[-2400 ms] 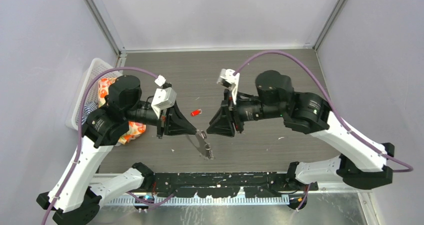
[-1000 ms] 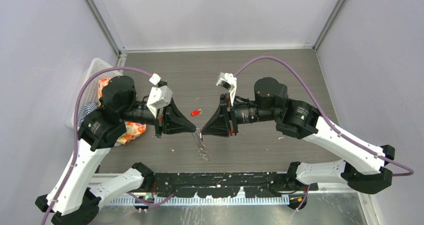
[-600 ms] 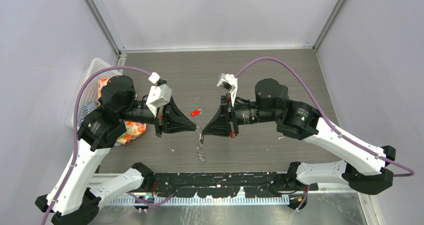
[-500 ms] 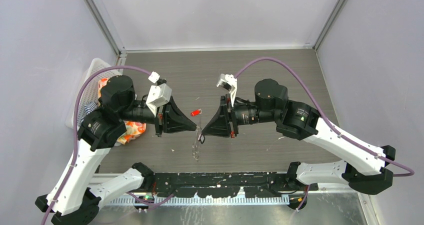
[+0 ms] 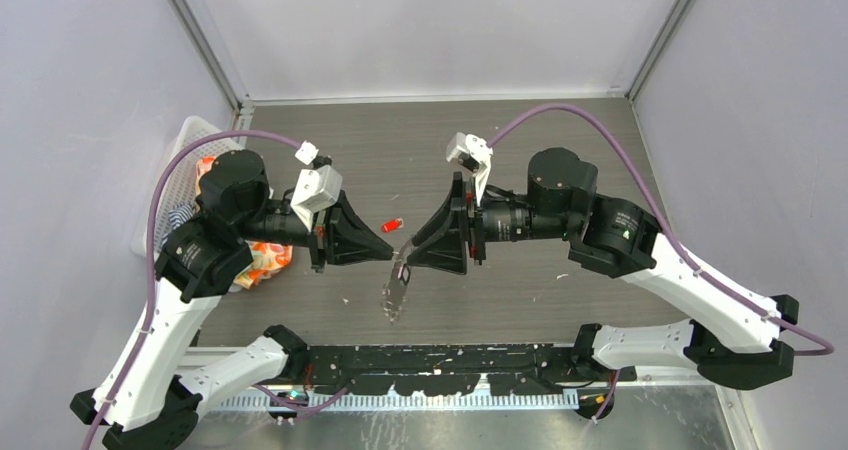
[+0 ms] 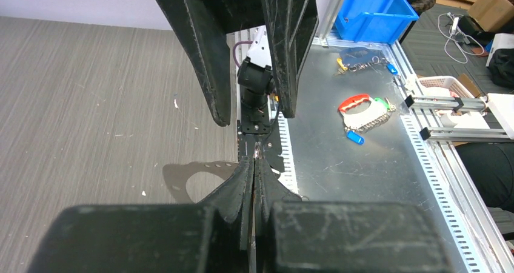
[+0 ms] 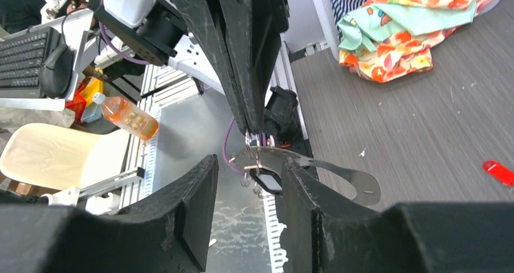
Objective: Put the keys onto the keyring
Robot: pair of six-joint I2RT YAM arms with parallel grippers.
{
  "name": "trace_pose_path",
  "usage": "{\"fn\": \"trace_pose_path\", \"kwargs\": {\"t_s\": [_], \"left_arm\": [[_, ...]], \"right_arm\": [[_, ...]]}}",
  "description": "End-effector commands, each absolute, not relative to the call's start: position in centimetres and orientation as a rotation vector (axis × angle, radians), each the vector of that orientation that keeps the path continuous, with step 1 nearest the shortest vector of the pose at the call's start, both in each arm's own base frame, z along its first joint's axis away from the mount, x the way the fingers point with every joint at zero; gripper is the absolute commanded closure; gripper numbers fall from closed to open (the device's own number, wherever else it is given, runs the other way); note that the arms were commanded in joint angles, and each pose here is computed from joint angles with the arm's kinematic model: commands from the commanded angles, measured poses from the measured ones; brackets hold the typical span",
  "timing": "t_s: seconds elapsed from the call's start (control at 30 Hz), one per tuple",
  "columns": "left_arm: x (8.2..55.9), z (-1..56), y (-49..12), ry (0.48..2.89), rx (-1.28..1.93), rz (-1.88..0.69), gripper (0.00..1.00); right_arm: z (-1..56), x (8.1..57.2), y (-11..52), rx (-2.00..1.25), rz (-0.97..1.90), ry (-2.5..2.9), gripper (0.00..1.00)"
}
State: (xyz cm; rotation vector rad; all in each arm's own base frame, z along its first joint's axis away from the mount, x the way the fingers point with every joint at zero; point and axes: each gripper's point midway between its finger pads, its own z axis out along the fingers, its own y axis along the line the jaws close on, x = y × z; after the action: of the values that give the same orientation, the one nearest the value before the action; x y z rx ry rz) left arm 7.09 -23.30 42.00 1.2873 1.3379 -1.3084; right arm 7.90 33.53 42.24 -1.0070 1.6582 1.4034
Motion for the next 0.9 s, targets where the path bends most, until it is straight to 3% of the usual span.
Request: {"fn": "trace_pose_path", "kwargs": {"t_s": [0.0, 0.33, 0.4, 0.53, 0.67, 0.73, 0.8, 0.87], "left_arm": [[6.5, 43.7, -23.2, 1.255, 1.294, -1.306, 1.00], [6.4, 43.7, -23.1, 1.253, 1.294, -1.304, 1.00], [6.4, 43.7, -23.1, 1.250, 1.294, -1.302, 1.00], [6.4, 43.6, -23.1, 1.253, 1.296, -1.295, 1.00], [6.7, 42.3, -22.9, 1.277, 1.326, -1.254, 1.00], [6.6, 41.2, -22.7, 1.303, 1.360, -1.242, 0.92], [6.4, 40.4, -22.5, 1.326, 1.394, -1.250, 0.75], [6.1, 39.9, -22.4, 1.346, 1.429, -1.268, 0.67]], "right_arm": [[44.8, 8.3, 34.0, -0.998, 1.414, 1.545, 0.53], [43.9, 8.5, 35.2, -1.010, 1.433, 1.577, 0.65], [43.7, 8.5, 35.2, -1.014, 1.436, 1.580, 0.72], [43.6, 8.3, 35.2, -1.025, 1.439, 1.582, 0.98], [43.6, 8.0, 34.4, -1.044, 1.416, 1.600, 0.99], [43.5, 8.1, 34.0, -1.059, 1.385, 1.629, 0.99], [43.1, 8.1, 34.0, -1.086, 1.361, 1.671, 0.99], [42.6, 8.0, 34.1, -1.120, 1.348, 1.715, 0.99]]}}
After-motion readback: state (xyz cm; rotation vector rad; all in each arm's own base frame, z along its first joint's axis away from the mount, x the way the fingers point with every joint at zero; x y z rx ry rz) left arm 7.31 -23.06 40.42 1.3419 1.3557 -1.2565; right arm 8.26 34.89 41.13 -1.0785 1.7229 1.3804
